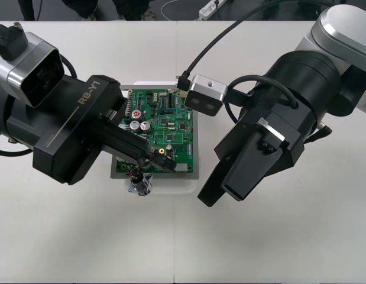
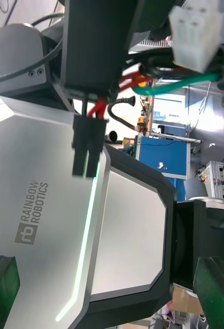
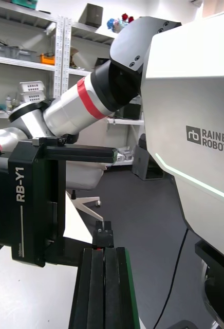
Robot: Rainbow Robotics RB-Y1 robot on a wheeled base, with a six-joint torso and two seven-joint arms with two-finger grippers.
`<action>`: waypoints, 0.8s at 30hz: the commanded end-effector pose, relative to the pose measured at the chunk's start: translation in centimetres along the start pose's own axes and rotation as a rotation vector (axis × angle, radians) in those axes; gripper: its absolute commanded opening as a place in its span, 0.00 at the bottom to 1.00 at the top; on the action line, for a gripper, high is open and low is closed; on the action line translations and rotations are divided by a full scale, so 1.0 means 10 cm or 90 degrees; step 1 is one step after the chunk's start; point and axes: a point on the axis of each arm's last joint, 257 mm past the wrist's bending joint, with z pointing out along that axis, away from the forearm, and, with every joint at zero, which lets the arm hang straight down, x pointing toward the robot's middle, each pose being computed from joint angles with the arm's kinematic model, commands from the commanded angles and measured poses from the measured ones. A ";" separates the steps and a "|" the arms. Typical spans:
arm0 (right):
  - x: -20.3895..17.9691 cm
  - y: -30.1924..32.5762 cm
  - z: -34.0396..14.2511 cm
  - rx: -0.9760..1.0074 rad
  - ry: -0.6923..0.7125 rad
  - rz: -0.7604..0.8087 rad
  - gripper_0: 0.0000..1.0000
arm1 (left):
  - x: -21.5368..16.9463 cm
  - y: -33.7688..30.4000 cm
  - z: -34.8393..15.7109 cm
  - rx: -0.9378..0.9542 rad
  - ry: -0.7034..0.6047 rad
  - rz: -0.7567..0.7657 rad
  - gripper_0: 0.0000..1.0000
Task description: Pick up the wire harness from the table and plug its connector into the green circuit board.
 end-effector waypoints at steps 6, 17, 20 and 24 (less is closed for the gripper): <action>-0.07 0.00 -0.14 0.013 -0.024 -0.057 0.99 | 0.02 -0.16 -0.36 -0.018 0.013 -0.028 0.00; -0.10 -0.11 -0.35 0.089 -0.042 -0.111 0.99 | -0.02 -0.01 -0.72 -0.078 -0.021 -0.038 0.00; -0.09 -0.14 -0.41 0.099 -0.048 -0.121 0.99 | -0.01 0.05 -0.83 -0.100 -0.029 -0.040 0.00; -0.05 -0.21 -0.47 0.113 -0.055 -0.136 1.00 | -0.01 0.13 -0.97 -0.127 -0.039 -0.039 0.00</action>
